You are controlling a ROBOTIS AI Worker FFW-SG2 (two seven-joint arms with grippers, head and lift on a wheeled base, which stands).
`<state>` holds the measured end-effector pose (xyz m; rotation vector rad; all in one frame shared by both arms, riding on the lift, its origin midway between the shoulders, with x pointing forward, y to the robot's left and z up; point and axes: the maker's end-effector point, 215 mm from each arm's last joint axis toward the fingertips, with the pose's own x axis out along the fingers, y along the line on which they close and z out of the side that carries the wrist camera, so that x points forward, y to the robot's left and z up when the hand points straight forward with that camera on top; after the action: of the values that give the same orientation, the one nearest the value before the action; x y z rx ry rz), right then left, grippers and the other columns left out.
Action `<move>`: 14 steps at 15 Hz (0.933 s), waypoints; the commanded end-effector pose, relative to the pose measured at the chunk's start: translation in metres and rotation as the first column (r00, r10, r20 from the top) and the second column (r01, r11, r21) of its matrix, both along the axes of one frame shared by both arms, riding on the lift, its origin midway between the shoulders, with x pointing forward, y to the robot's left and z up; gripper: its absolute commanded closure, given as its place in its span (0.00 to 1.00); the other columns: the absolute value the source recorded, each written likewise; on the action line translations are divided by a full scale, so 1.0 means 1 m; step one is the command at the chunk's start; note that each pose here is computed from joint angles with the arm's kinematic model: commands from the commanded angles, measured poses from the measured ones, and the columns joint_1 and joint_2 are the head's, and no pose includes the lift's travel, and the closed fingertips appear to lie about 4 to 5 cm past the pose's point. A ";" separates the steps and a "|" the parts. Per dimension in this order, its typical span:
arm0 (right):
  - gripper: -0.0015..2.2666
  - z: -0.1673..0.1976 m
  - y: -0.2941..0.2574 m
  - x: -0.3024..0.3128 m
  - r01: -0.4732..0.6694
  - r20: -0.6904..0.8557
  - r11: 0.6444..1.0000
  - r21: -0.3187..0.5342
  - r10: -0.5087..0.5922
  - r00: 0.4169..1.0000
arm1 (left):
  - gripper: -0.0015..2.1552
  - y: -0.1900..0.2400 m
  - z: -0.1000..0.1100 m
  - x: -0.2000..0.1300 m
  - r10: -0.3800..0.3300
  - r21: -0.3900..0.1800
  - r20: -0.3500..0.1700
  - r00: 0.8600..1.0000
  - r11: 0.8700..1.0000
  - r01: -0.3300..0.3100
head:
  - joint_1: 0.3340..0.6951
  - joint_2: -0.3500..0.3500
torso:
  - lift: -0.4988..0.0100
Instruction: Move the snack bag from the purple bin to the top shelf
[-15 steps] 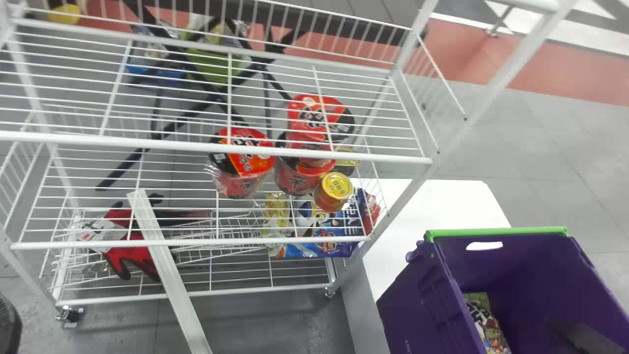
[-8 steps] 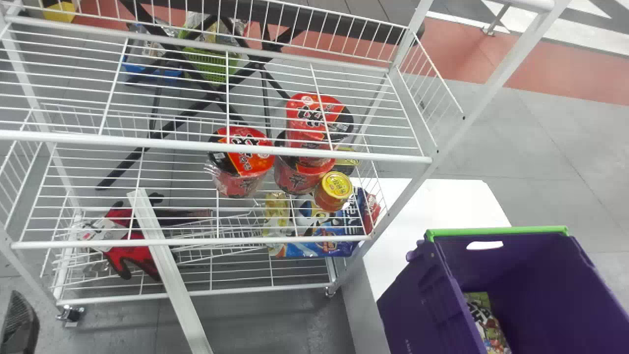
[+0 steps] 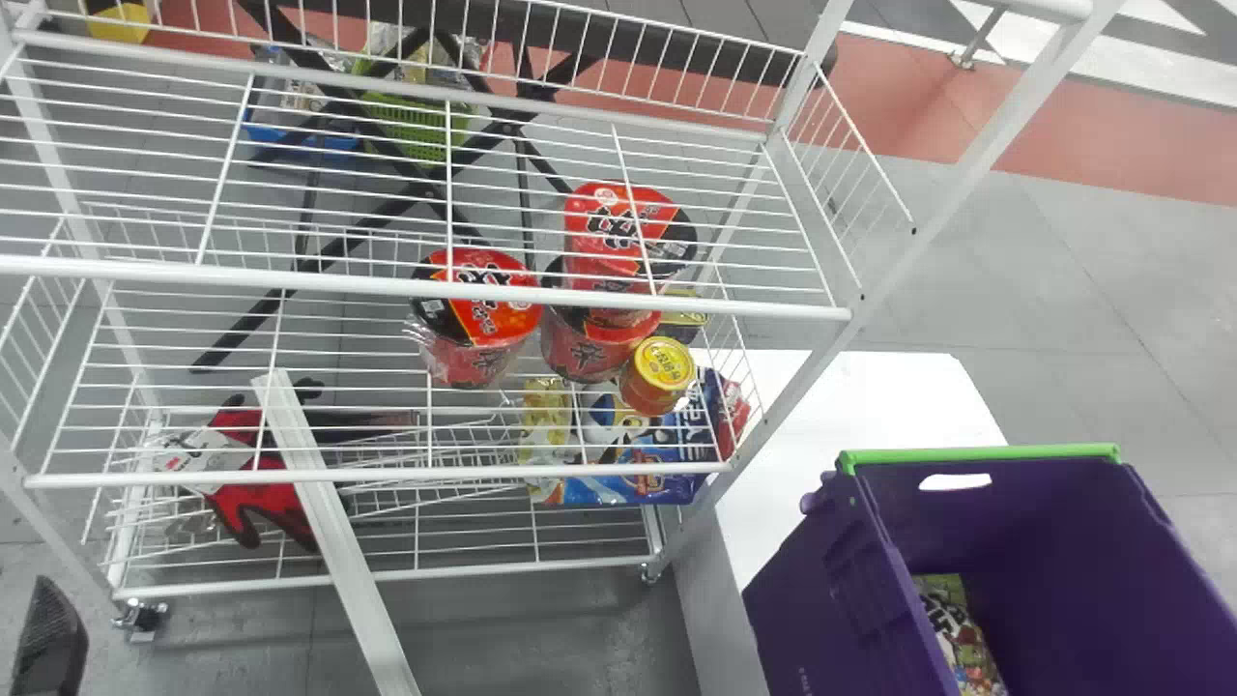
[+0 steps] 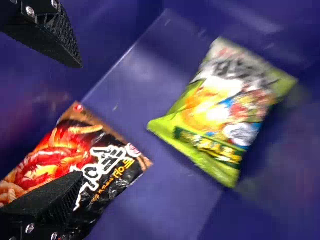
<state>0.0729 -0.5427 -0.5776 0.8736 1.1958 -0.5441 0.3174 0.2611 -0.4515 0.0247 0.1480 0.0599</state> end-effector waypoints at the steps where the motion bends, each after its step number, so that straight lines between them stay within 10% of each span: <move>1: 0.01 -0.024 0.014 0.002 -0.065 -0.072 0.998 0.017 0.066 0.995 | 0.03 0.000 -0.004 0.000 0.004 -0.003 -0.009 1.000 1.000 -0.004 | 1.00 0.00 | 0.09; 14: 0.01 -0.106 -0.003 -0.002 -0.315 -0.288 0.945 -0.084 0.279 0.916 | 0.03 0.001 -0.008 -0.003 0.029 -0.014 0.015 0.999 0.999 -0.028 | 1.00 0.00 | 0.09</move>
<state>0.0720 -0.5461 -0.6734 0.5422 1.4911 -0.5091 0.3138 0.2621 -0.4610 0.0090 0.1428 0.0857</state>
